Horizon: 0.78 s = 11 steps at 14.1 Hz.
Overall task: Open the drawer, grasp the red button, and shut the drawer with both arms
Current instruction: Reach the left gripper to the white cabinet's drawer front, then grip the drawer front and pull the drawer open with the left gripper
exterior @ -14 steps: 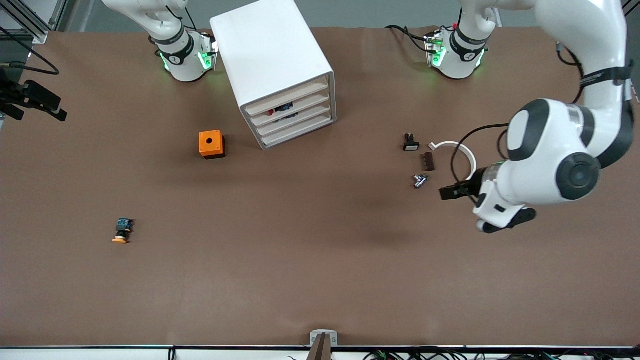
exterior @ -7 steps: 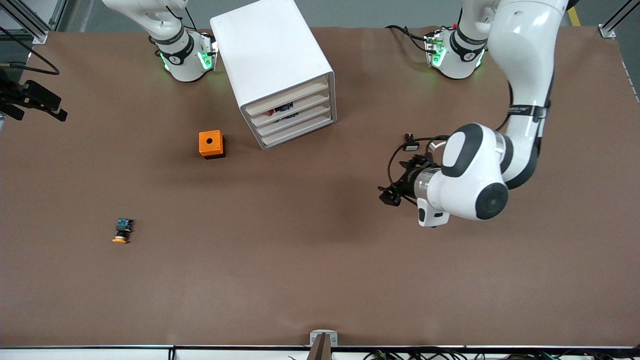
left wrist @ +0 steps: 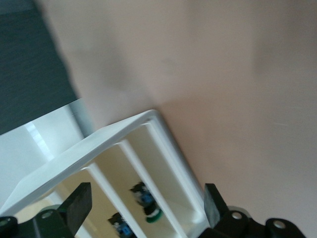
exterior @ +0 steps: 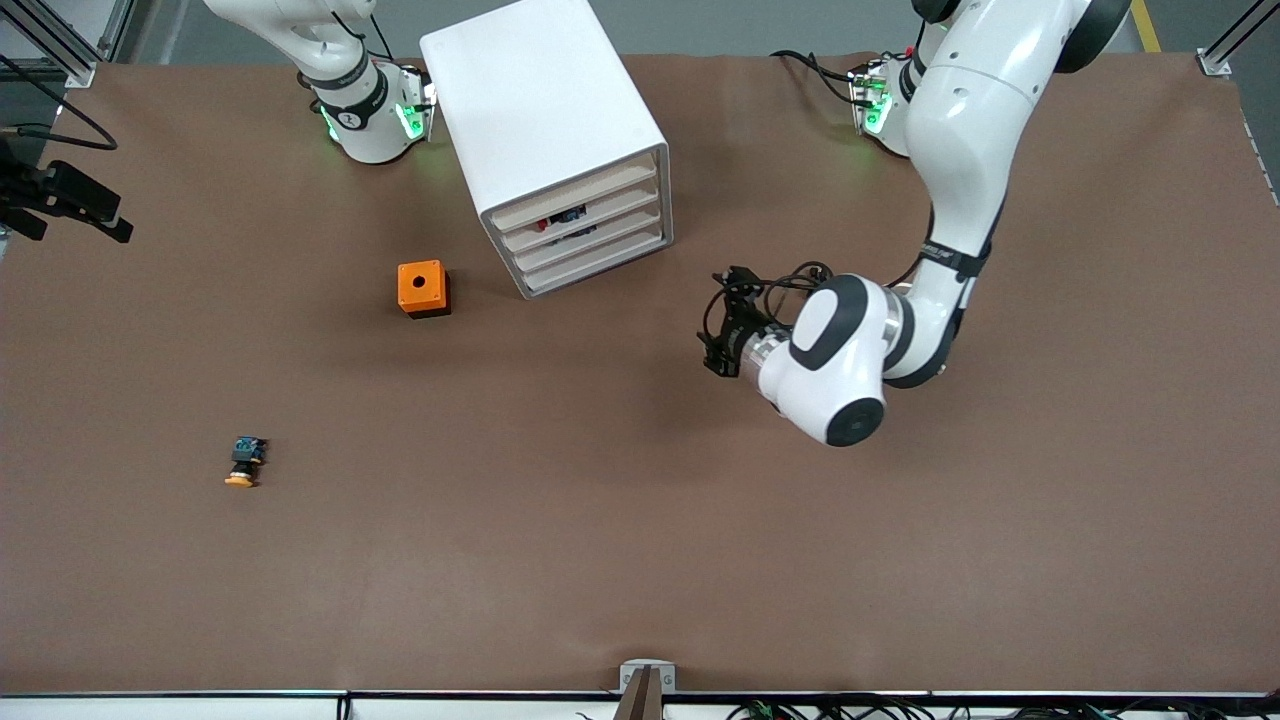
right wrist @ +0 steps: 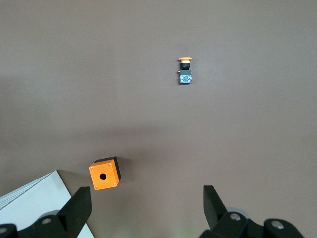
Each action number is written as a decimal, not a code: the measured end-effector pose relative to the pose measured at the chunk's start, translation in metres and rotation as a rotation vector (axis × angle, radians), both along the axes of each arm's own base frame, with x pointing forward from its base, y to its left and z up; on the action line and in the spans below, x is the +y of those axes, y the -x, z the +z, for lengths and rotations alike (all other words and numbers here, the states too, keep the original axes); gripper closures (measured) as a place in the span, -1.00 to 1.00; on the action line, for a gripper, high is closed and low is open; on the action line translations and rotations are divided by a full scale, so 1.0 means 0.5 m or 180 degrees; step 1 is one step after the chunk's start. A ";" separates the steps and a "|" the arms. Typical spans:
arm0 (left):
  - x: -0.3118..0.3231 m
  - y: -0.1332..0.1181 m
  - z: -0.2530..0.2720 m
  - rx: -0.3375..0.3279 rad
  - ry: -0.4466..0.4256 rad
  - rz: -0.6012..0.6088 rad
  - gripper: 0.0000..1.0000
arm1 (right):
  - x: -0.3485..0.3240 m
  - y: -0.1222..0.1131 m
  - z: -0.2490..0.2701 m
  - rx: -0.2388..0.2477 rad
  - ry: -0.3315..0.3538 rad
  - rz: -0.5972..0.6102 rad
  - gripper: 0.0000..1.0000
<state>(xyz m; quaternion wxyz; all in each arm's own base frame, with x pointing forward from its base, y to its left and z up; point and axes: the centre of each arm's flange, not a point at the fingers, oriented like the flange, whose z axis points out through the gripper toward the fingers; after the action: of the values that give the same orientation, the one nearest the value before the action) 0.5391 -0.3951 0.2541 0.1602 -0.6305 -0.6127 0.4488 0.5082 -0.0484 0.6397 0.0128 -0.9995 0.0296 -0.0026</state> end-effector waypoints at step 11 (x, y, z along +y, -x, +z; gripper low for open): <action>-0.111 0.109 -0.124 0.1332 -0.0180 0.0415 -0.17 | -0.007 0.000 0.002 -0.0016 0.0005 -0.0018 -1.00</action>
<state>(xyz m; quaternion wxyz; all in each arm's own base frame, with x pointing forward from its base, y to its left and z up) 0.4846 -0.4506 0.1919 0.2721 -0.4778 -0.6179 0.5619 0.5083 -0.0517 0.6408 0.0122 -0.9994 0.0325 -0.0052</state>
